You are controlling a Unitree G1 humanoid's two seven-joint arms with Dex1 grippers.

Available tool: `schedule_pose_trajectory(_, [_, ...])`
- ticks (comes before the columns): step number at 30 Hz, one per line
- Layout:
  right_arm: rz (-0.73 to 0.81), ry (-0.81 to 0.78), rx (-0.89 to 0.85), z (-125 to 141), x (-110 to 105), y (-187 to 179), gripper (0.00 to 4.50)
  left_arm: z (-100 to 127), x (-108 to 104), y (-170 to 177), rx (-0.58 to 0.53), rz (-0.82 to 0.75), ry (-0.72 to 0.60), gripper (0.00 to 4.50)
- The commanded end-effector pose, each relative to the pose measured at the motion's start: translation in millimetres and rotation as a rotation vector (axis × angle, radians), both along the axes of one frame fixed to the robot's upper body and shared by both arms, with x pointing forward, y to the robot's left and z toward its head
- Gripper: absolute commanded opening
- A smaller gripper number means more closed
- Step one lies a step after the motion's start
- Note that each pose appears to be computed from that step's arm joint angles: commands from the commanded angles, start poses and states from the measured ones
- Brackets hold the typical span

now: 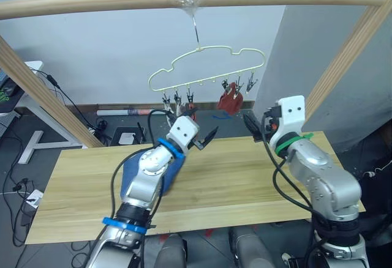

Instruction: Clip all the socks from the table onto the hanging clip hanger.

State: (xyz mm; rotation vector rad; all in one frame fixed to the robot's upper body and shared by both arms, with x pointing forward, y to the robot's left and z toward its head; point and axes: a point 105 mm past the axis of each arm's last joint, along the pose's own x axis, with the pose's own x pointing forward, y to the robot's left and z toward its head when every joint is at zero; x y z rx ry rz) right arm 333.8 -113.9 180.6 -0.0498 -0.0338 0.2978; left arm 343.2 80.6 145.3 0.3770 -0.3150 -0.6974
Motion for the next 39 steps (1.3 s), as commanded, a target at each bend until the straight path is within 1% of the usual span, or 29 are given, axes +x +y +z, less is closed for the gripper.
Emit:
schedule_pose_trajectory(1, [-0.032, -0.152, -0.012, 18.2, -0.2, 4.4, 3.92, 25.7, -16.9, -1.6, -0.013, -0.055, -0.056, 4.38])
schedule_pose_trajectory(4, [-0.082, -0.157, -0.002, 14.7, 6.3, 4.9, 2.86, 42.5, -24.7, 3.5, -0.013, -0.057, -0.079, 4.38])
schedule_pose_trajectory(7, [-0.076, -0.174, 0.021, 17.8, 11.4, 8.5, 2.86, 49.3, -25.1, 8.0, -0.009, -0.038, -0.072, 4.38])
schedule_pose_trajectory(9, [-0.078, -0.189, 0.021, 21.0, 14.9, 9.3, 2.58, 49.4, -24.5, 9.5, -0.011, -0.023, -0.065, 4.38])
schedule_pose_trajectory(10, [-0.080, -0.193, 0.022, 21.9, 16.2, 9.5, 2.39, 49.3, -24.4, 9.8, -0.011, -0.019, -0.063, 4.38])
schedule_pose_trajectory(13, [-0.073, -0.194, 0.018, 22.4, 19.9, 12.3, 1.34, 48.2, -23.2, 10.2, -0.014, -0.006, -0.056, 4.38])
schedule_pose_trajectory(16, [-0.065, -0.195, 0.012, 23.1, 26.4, 16.5, 1.34, 49.9, -23.0, 10.5, -0.029, 0.012, -0.055, 4.38])
schedule_pose_trajectory(20, [-0.057, -0.186, 0.025, 23.4, 39.3, 26.1, 1.34, 53.4, -28.7, 7.7, -0.030, -0.006, -0.060, 4.38])
schedule_pose_trajectory(27, [-0.107, -0.150, 0.055, 19.0, 57.2, 25.4, 1.34, 59.6, -26.7, 9.9, -0.041, 0.004, -0.070, 4.38])
schedule_pose_trajectory(32, [-0.133, -0.166, 0.034, 25.4, 70.0, 25.1, 1.34, 61.3, -27.6, 10.4, -0.038, 0.004, -0.074, 4.38])
schedule_pose_trajectory(39, [-0.121, -0.193, 0.035, 34.0, 77.2, 29.8, 1.34, 69.1, -23.9, 16.5, -0.035, 0.015, -0.094, 4.38])
